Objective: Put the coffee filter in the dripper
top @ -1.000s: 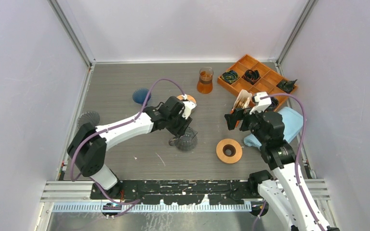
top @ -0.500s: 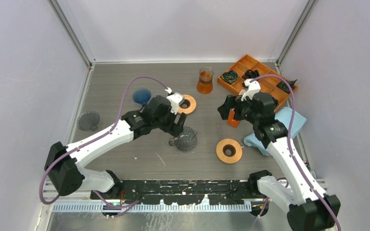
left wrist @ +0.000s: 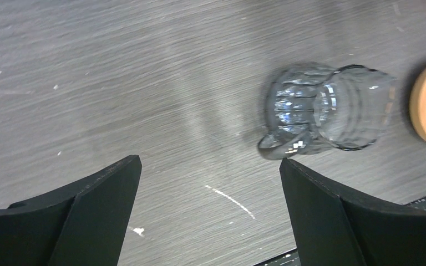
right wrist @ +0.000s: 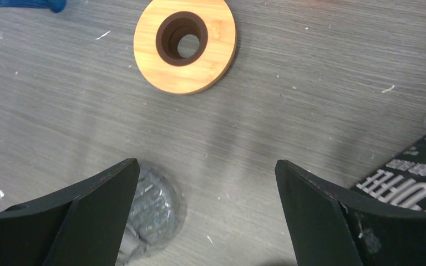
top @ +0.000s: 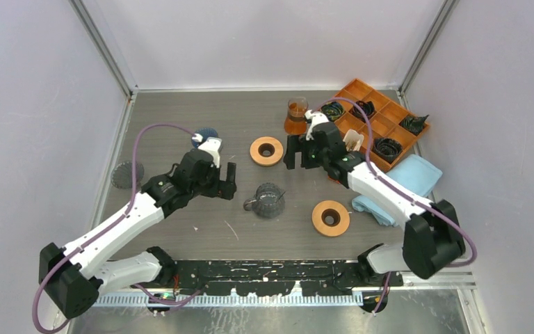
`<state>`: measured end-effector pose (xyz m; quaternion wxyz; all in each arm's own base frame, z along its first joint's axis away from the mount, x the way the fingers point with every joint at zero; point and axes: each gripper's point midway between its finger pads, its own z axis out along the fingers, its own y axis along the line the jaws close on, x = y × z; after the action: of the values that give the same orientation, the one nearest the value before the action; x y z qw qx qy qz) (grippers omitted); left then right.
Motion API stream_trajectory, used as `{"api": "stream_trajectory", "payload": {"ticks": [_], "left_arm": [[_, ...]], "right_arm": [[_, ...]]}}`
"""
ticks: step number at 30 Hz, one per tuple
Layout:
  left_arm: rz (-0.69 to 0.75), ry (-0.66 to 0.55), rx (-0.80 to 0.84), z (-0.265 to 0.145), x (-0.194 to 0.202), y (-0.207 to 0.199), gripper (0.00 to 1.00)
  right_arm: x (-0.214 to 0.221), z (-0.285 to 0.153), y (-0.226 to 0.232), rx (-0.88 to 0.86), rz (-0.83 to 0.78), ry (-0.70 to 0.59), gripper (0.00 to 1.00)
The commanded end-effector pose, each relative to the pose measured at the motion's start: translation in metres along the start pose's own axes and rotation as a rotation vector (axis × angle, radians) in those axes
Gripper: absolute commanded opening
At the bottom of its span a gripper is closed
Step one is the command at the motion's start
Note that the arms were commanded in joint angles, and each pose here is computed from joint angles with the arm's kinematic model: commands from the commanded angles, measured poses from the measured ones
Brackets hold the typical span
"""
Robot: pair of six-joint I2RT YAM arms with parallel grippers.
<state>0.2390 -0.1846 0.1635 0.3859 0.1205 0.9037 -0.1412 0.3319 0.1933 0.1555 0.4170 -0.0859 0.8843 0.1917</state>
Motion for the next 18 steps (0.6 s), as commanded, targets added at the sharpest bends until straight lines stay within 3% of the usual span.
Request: {"api": "stream_trajectory", "payload": {"ticks": [1,18], "left_arm": [[-0.072,-0.001,-0.063,-0.008,0.009,0.025,0.99],[0.041,0.01,-0.159,-0.019,0.005,0.055,0.99]], "right_arm": [[-0.052,0.019,0.013,0.055,0.021,-0.15,0.99],[-0.039,0.121,0.005,0.247,0.085,-0.086,0.83]]}}
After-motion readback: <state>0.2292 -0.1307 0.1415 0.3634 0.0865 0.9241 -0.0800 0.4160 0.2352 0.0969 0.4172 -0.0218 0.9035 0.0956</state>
